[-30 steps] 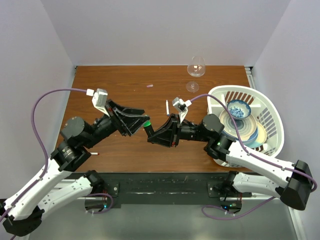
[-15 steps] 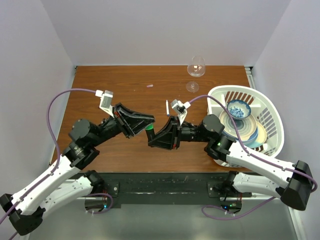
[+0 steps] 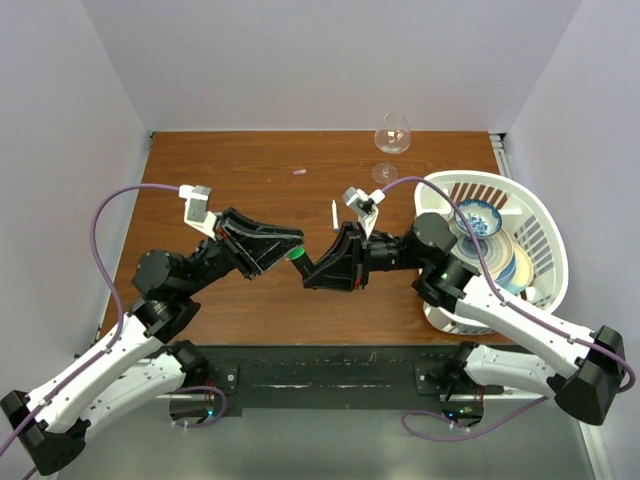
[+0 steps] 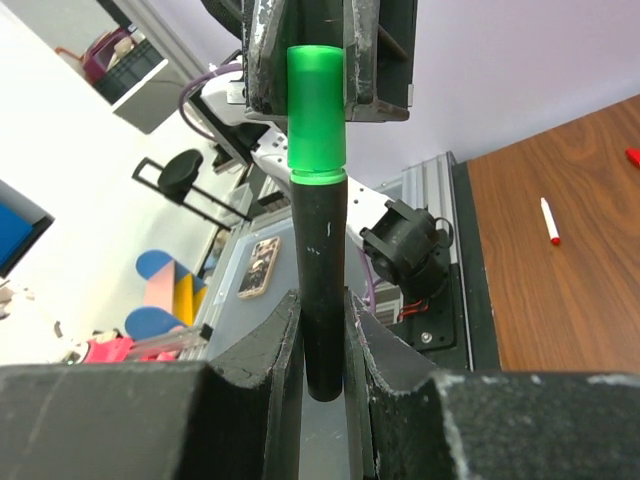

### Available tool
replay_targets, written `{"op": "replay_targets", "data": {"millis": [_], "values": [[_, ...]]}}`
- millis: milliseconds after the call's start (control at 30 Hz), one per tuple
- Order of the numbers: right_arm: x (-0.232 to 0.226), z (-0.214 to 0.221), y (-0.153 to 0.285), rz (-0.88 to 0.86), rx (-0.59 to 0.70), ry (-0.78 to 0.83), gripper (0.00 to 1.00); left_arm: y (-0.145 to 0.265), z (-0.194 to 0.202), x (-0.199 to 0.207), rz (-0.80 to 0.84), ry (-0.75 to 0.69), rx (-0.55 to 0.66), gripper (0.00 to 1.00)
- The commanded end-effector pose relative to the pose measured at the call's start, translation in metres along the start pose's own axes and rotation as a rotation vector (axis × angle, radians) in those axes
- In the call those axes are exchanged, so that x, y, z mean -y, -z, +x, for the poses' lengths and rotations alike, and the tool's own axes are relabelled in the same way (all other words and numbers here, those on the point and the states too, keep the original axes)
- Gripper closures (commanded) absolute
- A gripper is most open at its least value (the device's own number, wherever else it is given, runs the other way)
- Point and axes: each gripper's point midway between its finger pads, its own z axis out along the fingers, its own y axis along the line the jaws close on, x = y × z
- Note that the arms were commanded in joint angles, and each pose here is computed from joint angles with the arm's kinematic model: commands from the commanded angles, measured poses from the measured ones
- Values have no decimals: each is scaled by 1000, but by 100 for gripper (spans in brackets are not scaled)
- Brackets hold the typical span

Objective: Insert the pens into the pen caps

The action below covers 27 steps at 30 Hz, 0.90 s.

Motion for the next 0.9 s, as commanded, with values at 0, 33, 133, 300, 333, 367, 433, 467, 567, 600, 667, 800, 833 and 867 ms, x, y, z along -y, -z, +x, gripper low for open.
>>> {"op": "replay_targets", "data": {"millis": [0,33,133,300,333,367,433,467,567,600,667,800,833,867], "values": [[-15,-95,-1,32,238,199,100,20,74,-12,-6,144,-306,100],[-14,-95,-4,32,235,199,100,19,75,-14,-10,148,-311,100],[-9,-102,-8,48,223,213,100,19,84,-17,1,178,-328,100],[2,-118,-8,94,245,230,100,24,97,-28,-41,213,-366,100],[4,-120,-9,96,245,226,100,26,99,-31,-52,206,-371,100],[7,-120,-10,88,237,225,100,28,102,-32,-55,206,-382,100],[8,-130,-9,85,248,223,100,32,111,-37,-68,200,-417,100],[11,-131,-10,84,247,224,100,35,114,-37,-63,202,-429,100],[11,-139,-10,73,249,232,100,41,125,-39,-54,225,-455,100],[12,-143,-11,71,250,240,100,44,130,-41,-55,240,-462,100],[16,-144,-12,77,242,247,100,48,137,-41,-48,265,-486,100],[19,-153,-17,92,222,298,100,53,148,-45,-65,315,-517,100],[24,-153,-19,95,208,294,100,53,150,-48,-78,323,-526,100],[26,-152,-20,103,199,289,100,52,150,-48,-81,323,-534,100]]}}
